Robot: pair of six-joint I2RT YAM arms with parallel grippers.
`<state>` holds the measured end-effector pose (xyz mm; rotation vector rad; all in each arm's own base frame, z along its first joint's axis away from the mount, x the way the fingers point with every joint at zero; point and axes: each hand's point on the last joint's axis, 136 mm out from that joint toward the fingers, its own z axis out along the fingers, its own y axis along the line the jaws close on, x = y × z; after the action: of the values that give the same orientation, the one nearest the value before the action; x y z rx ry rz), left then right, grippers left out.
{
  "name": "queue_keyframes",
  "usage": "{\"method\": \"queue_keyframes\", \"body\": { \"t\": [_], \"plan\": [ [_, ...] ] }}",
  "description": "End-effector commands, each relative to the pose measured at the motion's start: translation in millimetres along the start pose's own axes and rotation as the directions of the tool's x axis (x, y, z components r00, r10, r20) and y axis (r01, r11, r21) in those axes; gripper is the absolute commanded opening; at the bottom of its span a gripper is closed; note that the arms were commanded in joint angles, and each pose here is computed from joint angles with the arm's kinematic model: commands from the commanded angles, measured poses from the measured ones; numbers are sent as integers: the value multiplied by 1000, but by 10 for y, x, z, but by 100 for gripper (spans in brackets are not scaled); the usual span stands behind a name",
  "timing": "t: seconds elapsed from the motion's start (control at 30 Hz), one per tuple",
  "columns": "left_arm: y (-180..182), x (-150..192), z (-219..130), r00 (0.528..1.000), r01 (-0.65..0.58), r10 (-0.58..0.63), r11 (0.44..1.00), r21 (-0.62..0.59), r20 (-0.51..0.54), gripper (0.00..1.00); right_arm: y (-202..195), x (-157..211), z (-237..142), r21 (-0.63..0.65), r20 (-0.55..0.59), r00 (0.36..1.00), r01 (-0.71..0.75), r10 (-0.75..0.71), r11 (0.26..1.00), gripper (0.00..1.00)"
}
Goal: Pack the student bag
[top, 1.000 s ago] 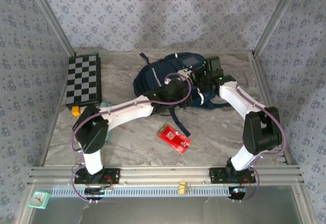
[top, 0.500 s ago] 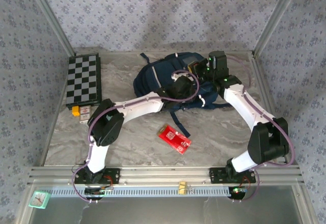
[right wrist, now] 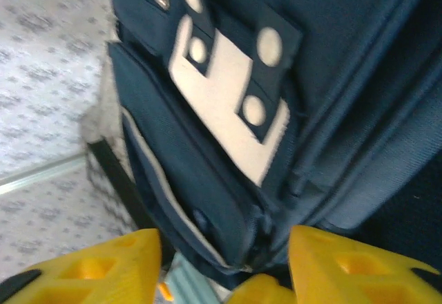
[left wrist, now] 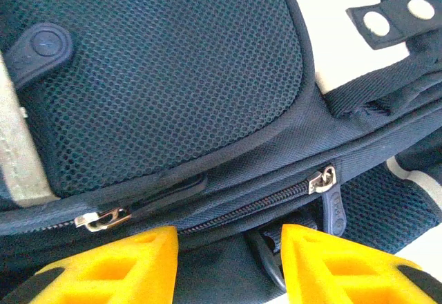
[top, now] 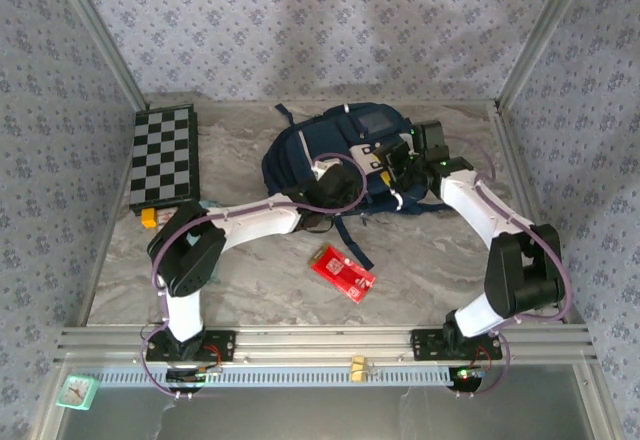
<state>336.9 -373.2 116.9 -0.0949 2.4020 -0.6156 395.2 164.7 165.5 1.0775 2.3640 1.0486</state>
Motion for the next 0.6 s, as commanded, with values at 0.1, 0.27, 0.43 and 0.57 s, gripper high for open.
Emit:
{"method": "queue_keyframes", "body": {
  "t": [0.1,0.27,0.43,0.57],
  "plan": [
    [-98,-187,-72,998,32,-33,999,28,50,44,-252,43,241,106,-34,999,4,-1,994,58],
    [-67,-136,-1,999,34,-35,999,16,34,44,-317,7,396,166,-20,1000,8,-4,986,56],
    [-53,-96,48,999,29,-29,1000,8,16,43,-120,-86,509,145,-12,1000,26,-25,989,49],
    [-6,-90,55,1000,20,-19,1000,-9,19,43,-128,-152,563,167,9,999,31,-33,985,47]
  ]
}}
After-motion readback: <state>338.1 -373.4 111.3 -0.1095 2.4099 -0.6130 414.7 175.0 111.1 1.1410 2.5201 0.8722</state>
